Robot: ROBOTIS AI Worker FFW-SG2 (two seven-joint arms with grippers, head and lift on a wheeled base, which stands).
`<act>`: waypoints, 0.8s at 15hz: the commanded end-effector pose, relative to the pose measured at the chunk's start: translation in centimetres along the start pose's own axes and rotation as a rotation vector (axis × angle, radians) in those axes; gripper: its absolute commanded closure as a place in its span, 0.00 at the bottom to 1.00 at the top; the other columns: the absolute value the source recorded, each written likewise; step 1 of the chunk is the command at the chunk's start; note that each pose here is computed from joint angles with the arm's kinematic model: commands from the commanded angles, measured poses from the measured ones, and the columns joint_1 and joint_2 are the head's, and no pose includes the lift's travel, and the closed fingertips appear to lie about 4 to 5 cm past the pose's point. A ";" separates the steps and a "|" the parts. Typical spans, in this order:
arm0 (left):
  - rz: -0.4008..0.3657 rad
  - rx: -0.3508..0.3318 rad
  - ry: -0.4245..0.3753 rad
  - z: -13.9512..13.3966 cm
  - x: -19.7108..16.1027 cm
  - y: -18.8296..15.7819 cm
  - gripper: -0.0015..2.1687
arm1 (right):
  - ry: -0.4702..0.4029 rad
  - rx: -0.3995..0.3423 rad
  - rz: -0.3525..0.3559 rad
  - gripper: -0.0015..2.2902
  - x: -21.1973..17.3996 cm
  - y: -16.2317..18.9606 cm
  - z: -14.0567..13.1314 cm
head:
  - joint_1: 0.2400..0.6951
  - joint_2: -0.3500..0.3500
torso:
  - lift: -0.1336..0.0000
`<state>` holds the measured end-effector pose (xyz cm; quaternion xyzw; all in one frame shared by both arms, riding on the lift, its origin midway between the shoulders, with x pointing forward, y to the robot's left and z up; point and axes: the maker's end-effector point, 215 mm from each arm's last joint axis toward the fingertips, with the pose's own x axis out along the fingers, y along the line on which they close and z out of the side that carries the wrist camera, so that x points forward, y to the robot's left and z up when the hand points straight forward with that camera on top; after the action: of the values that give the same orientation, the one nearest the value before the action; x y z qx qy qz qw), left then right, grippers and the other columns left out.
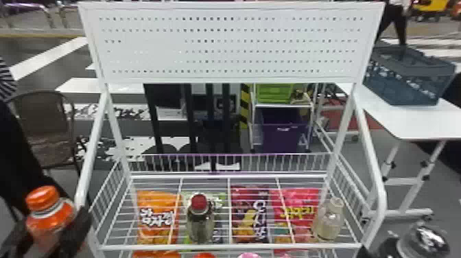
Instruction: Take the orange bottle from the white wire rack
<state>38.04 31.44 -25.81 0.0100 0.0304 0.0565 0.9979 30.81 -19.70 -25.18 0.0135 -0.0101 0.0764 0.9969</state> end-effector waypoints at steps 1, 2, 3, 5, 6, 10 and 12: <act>0.002 0.001 0.004 -0.2 0.0 0.0 0.98 | -0.001 0.001 -0.002 0.38 0.0 0.0 0.0 | 0.57 0.50 | 1.00; 0.004 0.006 0.005 -0.4 0.0 0.1 0.98 | -0.001 0.000 -0.002 0.38 0.0 -0.1 0.0 | 0.57 0.50 | 1.00; 0.006 0.008 0.007 -0.4 0.0 0.2 0.98 | -0.001 0.000 -0.002 0.38 0.0 -0.1 0.0 | 0.57 0.50 | 1.00; 0.009 0.013 0.021 -0.9 0.0 0.2 0.98 | -0.001 0.000 -0.002 0.38 -0.1 -0.1 0.1 | 0.57 0.50 | 1.00; 0.010 0.011 0.023 -1.0 0.0 0.3 0.98 | -0.003 0.001 -0.001 0.38 -0.1 0.0 0.2 | 0.57 0.50 | 1.00; 0.014 0.015 0.026 -1.1 0.0 0.4 0.98 | -0.007 -0.001 -0.002 0.38 -0.1 -0.1 0.5 | 0.57 0.50 | 1.00; 0.013 0.009 0.024 -1.0 -0.1 0.3 0.98 | -0.008 0.000 -0.001 0.38 -0.1 0.0 0.5 | 0.57 0.50 | 1.00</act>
<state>37.89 31.79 -26.87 0.0148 0.0427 0.0633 0.9970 30.69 -19.78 -24.68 0.0134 -0.0136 0.0759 0.9969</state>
